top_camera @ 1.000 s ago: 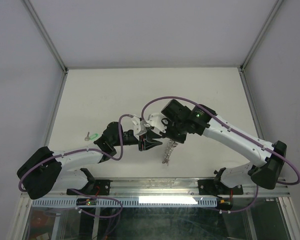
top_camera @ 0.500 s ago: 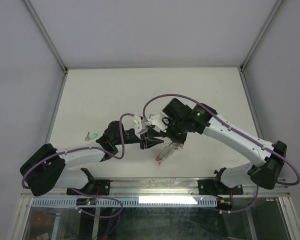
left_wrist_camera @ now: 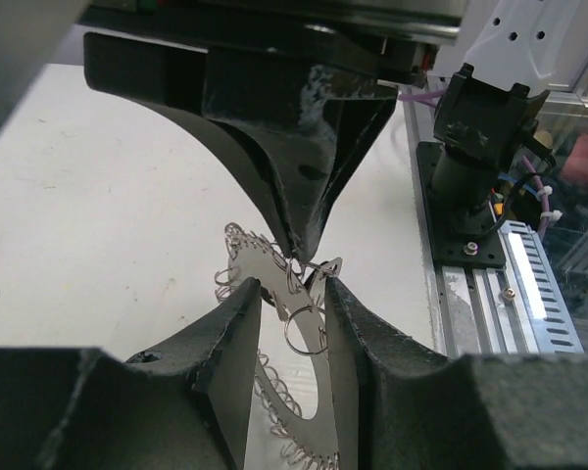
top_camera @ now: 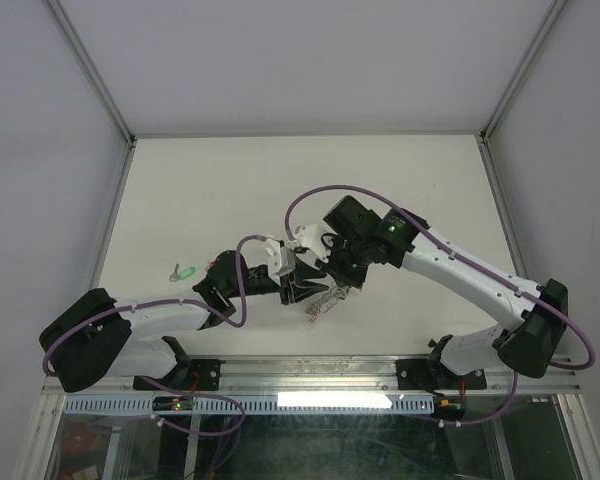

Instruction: Put the keys on the keyring

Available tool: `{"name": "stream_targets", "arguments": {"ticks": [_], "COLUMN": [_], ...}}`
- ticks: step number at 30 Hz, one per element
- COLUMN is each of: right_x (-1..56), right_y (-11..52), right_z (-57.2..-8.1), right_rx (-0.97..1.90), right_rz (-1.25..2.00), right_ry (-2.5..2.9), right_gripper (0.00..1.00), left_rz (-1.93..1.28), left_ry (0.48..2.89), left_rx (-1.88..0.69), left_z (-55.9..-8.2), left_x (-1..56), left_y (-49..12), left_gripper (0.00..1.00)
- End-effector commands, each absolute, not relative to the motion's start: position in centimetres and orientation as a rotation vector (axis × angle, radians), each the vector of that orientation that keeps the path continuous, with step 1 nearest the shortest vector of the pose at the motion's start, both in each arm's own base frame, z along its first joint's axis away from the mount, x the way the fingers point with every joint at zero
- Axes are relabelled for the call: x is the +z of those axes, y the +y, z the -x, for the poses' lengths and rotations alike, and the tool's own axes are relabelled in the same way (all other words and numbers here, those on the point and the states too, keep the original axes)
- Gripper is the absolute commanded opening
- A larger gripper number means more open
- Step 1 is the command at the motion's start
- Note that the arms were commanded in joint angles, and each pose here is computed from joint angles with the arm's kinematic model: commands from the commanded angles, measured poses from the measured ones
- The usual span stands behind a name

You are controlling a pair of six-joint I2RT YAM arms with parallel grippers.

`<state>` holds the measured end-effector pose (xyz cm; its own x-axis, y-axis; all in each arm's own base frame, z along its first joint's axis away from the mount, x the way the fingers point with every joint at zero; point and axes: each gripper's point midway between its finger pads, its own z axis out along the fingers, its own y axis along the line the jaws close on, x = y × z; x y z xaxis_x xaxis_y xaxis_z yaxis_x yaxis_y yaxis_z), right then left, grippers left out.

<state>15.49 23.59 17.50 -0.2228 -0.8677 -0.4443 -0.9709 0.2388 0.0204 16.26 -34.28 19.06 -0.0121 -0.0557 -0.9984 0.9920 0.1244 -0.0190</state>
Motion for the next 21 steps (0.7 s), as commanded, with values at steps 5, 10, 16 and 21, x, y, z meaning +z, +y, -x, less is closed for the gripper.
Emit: {"name": "stream_targets", "arguments": {"ticks": [5, 10, 16, 21], "right_x": [17.9, 17.9, 18.2, 18.4], "right_y": [24.9, 25.1, 25.3, 25.5], "right_z": [-16.3, -16.2, -16.2, -16.1], "right_rx": [0.515, 0.554, 0.578, 0.603], "right_rz": [1.627, 1.622, 1.614, 1.612], "right_ry": [2.167, 2.178, 2.165, 2.155], "right_gripper": [0.0, 0.0, 0.0, 0.0], "left_rz": [-1.031, -1.049, -1.101, -1.113], "left_ry": [1.126, 1.139, 1.159, 1.179], "left_rx": [-1.152, -1.136, -1.136, -1.128], "left_z": [-15.9, -16.3, -16.4, -16.6], "left_x": [21.6, 21.2, 20.4, 19.7], "left_y": [-34.1, -34.4, -35.1, -35.3], "left_gripper": [0.31, 0.29, 0.25, 0.29]}}
